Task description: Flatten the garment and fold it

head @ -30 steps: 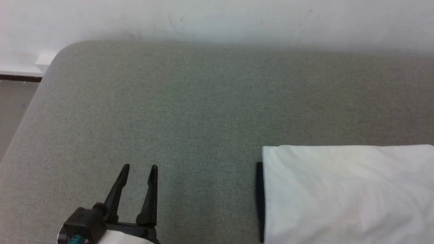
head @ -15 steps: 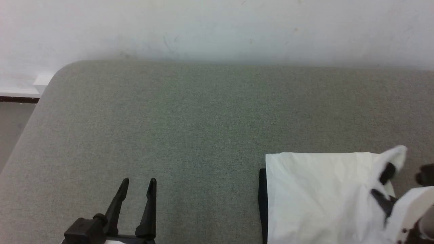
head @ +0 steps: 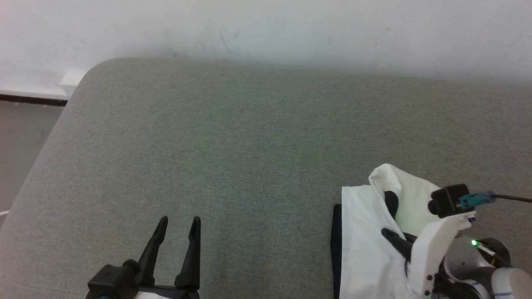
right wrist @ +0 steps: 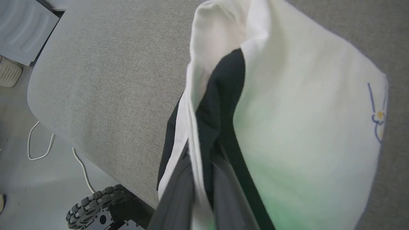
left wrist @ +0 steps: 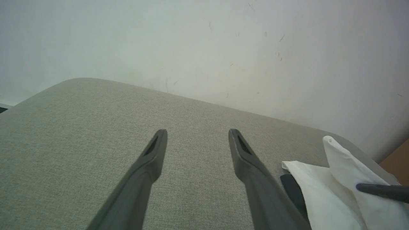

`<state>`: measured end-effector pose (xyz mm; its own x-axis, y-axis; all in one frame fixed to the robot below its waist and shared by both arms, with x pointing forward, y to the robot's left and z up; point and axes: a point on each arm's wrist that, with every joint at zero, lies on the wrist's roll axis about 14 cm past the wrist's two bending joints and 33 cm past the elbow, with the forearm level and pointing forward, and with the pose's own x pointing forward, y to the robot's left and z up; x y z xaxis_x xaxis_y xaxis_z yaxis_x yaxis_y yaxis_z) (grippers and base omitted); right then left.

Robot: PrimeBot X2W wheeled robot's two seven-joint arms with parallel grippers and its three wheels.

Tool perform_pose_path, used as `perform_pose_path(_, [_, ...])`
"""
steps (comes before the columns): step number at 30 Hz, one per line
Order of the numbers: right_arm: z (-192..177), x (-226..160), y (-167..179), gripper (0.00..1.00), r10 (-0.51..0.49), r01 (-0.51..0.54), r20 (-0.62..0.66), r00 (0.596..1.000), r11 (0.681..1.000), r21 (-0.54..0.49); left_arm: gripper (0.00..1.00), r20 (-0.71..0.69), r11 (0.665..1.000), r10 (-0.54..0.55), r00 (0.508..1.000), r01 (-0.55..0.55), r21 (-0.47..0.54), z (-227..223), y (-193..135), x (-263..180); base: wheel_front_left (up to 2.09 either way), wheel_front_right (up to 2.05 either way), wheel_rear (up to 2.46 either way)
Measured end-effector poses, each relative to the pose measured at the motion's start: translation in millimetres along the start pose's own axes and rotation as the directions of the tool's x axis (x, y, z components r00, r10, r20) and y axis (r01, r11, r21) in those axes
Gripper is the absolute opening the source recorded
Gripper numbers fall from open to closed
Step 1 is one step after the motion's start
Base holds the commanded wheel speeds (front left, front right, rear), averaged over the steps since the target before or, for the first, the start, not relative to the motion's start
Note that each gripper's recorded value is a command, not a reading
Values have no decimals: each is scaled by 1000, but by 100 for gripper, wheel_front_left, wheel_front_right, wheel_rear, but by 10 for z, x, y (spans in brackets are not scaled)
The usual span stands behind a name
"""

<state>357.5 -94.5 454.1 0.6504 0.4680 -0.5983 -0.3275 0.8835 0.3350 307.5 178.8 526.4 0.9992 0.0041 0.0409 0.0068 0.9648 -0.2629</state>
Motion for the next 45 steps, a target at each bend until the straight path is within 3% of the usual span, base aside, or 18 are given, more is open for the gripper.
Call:
perform_pose_path(11, [-333,503,204,0,18,-42,-216,976,993,-108,100,-14,999,35,999,-35,-21,-88,57,58,0,0,0])
perform_pose_path(15, [-494,611,161,3,-20,-23,-292,956,989,-144,100,-27,998,45,999,-46,-32,-146,64,48,0,0,0])
perform_pose_path(17, [-558,644,147,56,-39,-14,-323,945,987,-160,100,-27,998,50,998,-51,-34,-155,71,48,0,0,0])
perform_pose_path(18, [-572,659,157,100,-43,-13,-333,942,986,-165,100,-28,998,50,998,-51,-35,-161,73,43,0,0,0])
perform_pose_path(25, [-461,648,283,100,-4,-33,-296,955,992,-122,100,-28,998,46,999,-47,-36,-176,63,45,0,0,0])
perform_pose_path(30, [-15,460,250,100,21,-30,-136,990,997,-66,100,-29,999,14,999,-15,-36,-176,-8,76,0,0,0])
perform_pose_path(36, [492,-90,-384,100,-146,149,100,984,989,-23,100,-24,999,-34,999,33,-35,-148,-120,122,0,0,0])
perform_pose_path(40, [271,-355,-822,100,-280,280,73,957,960,16,100,-22,999,-47,999,46,-18,-133,-146,153,0,0,0])
perform_pose_path(45, [-153,-354,-941,100,-307,308,-26,951,947,94,100,-26,999,-49,998,49,-6,-125,-138,182,0,0,0])
